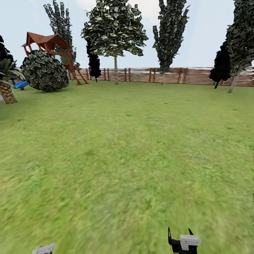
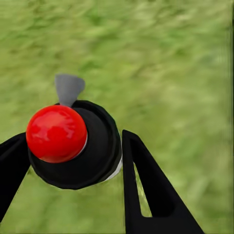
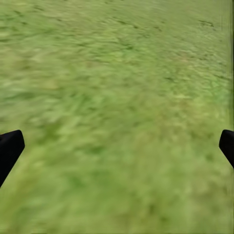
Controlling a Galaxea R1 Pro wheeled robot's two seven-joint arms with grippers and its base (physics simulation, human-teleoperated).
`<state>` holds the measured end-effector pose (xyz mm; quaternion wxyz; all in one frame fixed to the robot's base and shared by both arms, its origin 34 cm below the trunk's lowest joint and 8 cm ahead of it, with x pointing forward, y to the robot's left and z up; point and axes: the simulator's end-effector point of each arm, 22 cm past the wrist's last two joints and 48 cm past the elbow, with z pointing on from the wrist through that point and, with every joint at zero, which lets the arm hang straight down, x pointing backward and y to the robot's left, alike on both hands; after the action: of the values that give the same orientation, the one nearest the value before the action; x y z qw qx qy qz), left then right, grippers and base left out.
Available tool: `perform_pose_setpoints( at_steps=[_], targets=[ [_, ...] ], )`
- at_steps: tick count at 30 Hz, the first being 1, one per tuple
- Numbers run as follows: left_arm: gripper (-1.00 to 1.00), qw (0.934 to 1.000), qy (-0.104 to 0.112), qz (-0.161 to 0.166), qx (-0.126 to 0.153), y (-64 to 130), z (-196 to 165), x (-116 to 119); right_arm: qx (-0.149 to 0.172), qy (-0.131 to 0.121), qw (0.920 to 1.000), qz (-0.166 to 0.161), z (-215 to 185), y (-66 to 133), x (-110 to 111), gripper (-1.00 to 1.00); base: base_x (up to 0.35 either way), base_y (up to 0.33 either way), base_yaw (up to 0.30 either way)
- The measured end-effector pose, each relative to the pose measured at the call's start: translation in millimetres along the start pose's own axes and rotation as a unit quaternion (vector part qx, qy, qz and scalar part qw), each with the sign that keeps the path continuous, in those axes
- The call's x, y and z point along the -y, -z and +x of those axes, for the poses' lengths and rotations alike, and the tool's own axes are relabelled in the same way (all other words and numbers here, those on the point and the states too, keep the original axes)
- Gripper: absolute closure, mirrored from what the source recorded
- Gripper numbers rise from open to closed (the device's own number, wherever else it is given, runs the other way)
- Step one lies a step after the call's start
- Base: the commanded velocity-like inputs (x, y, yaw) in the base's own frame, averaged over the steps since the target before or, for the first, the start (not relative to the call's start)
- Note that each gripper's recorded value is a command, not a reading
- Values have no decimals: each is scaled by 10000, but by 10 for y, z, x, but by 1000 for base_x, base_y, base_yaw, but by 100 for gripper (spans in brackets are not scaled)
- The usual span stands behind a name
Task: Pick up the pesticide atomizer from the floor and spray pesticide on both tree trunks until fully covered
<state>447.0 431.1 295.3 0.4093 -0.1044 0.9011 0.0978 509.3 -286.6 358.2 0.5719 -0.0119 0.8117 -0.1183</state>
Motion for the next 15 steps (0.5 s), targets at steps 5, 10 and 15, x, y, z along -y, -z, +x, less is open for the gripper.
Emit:
perform_pose_setpoints(
  at_steps=[5,10,15],
  targets=[
    [100,10000,-1,0,6,0,-4,-2,-13,0,10000,-9,5,1,-8,-100,339,105,-22],
    [100,10000,-2,2,7,0,-5,-2,-18,18,10000,-13,11,1,3,-100,339,104,-1],
    [100,10000,0,-10,8,-1,-7,-13,-19,22,10000,-19,12,2,1,-100,339,104,0]
  ],
)
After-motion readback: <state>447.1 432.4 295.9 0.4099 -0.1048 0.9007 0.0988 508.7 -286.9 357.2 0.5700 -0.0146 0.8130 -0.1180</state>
